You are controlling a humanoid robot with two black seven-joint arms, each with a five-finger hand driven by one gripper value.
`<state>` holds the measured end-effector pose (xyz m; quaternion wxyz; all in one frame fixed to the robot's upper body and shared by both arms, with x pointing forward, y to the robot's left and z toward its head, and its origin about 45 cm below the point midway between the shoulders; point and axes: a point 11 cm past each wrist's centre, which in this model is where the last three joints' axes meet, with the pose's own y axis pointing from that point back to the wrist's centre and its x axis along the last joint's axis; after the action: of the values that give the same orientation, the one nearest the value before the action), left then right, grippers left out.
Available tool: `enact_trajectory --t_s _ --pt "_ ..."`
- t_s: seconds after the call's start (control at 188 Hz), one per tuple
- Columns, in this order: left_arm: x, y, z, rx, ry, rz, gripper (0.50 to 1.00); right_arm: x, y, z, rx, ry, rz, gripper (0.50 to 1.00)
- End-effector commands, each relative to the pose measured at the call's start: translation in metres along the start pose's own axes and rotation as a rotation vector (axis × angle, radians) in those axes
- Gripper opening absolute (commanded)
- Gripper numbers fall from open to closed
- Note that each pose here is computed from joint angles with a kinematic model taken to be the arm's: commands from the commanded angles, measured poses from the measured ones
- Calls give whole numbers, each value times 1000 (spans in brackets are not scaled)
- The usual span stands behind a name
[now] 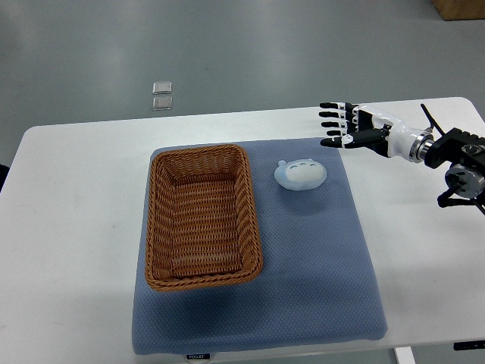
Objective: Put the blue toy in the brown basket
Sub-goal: 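Reach the right hand down to the pale blue plush toy and grasp it, then lift the plush toy with the right hand and carry it over the basket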
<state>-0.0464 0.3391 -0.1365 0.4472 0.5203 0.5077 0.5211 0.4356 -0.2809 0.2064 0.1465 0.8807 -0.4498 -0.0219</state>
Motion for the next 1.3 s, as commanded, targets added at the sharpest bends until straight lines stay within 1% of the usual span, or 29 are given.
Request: enact_trajectory --t_s 0.0,0.09,0.175,0.271,0.35,0.44,0.557,0.684,0.822,1.04,1.125,1.199,1.236,1.263,1.294 --pt "1 0 -1 2 1 2 1000 -6 -2 -13 -6 155 -53 911" --pt "0 0 -1 2 1 0 1000 -16 -3 -13 -46 299 -118 909" --pt "0 0 -1 2 1 0 1000 -16 -6 -17 -73 413 -131 903" --pt "1 0 -1 2 -1 2 1000 -20 -12 -20 -88 500 -150 889" --pt "1 0 -1 2 -1 2 1000 -25 -20 -34 -89 578 -173 870" --pt "1 0 -1 2 -1 2 1000 -28 -24 -35 -106 620 -187 870" --pt "0 0 -1 2 -1 0 1000 -35 -24 -24 -146 663 -226 870" --pt "1 0 -1 2 -1 2 1000 -35 -24 -15 -175 717 -225 870" --pt "1 0 -1 2 -1 2 1000 -37 -26 -8 -188 747 -214 870" --pt "1 0 -1 2 -1 2 1000 -48 -37 0 -184 756 -199 866" --pt "1 0 -1 2 -1 2 1000 -51 -43 6 -187 752 -189 846" --pt "1 0 -1 2 -1 2 1000 -55 -47 11 -198 772 -191 817" --pt "1 0 -1 2 -1 2 1000 -56 -48 13 -200 787 -187 795" --pt "1 0 0 1 -1 1 1000 -56 -48 14 -202 792 -186 791" --pt "1 0 -1 2 -1 2 1000 -60 -49 15 -197 798 -190 758"
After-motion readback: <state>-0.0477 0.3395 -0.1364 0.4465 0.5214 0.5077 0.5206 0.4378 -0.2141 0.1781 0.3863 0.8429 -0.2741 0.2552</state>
